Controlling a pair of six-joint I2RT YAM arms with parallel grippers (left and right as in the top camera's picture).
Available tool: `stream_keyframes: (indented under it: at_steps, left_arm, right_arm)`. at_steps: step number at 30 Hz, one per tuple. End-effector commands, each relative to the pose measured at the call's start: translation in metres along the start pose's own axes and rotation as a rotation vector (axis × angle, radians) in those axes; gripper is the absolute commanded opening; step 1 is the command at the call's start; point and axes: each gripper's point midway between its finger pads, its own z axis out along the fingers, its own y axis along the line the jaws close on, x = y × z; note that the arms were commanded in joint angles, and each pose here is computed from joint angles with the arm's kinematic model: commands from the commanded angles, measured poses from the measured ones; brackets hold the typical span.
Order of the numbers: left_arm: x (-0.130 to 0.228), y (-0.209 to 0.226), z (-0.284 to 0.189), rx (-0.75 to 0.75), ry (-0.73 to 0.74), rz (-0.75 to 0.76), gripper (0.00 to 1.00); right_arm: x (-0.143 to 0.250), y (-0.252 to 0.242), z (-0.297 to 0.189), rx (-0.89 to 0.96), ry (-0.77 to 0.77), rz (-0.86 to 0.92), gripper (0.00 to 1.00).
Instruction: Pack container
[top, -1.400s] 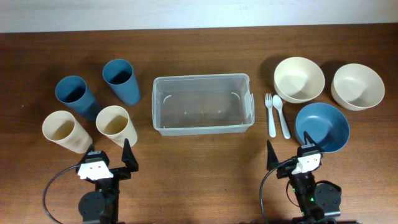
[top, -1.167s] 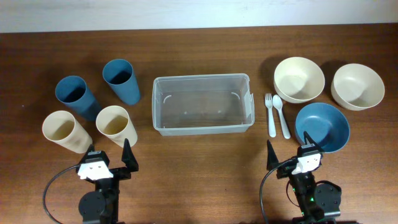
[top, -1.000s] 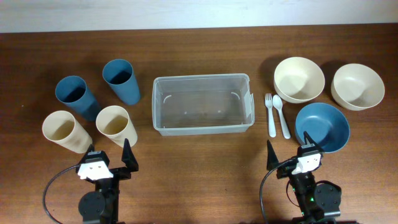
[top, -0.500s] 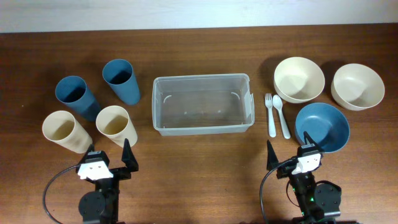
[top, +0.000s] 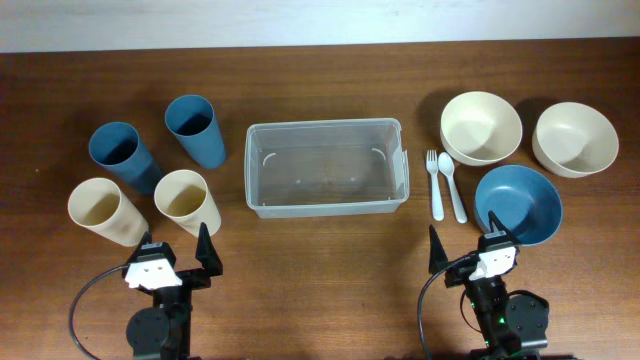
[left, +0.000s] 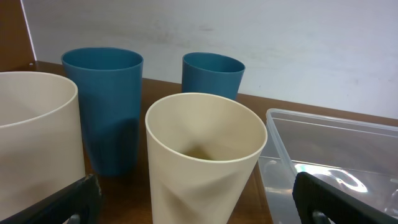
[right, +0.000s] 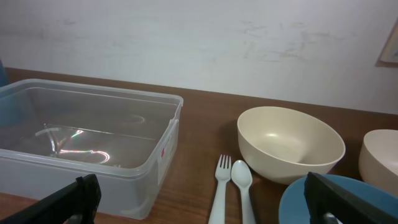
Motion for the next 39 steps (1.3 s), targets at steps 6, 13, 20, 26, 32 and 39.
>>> stream_keyframes:
  at_steps: [6, 13, 20, 26, 32, 39]
  left_arm:
    - [0.001, -0.001, 0.0, 0.006, -0.001, 0.016, 1.0]
    - [0.001, -0.037, -0.004, 0.219, 0.007, 0.019, 1.0]
    - [-0.037, -0.077, -0.024, 0.437, -0.069, 0.043, 0.99]
    - [-0.108, -0.079, -0.031, 0.389, -0.112, 0.054, 1.0]
    - [-0.153, -0.093, -0.008, 0.412, 0.07, 0.033, 1.0]
    - [-0.173, -0.109, 0.021, 0.474, 0.491, 0.139, 0.99]
  right_arm:
    - [0.002, -0.001, 0.0, 0.004, 0.003, 0.001, 0.99]
    - [0.002, -0.001, 0.0, 0.004, 0.003, 0.001, 0.99]
    - [0.002, -0.001, 0.0, 0.004, 0.003, 0.001, 0.99]
    - [0.002, -0.001, 0.0, 0.004, 0.003, 0.001, 0.99]
    - [0.002, -0.001, 0.0, 0.004, 0.003, 0.001, 0.99]
    - [0.002, -0.001, 0.0, 0.004, 0.003, 0.001, 0.99]
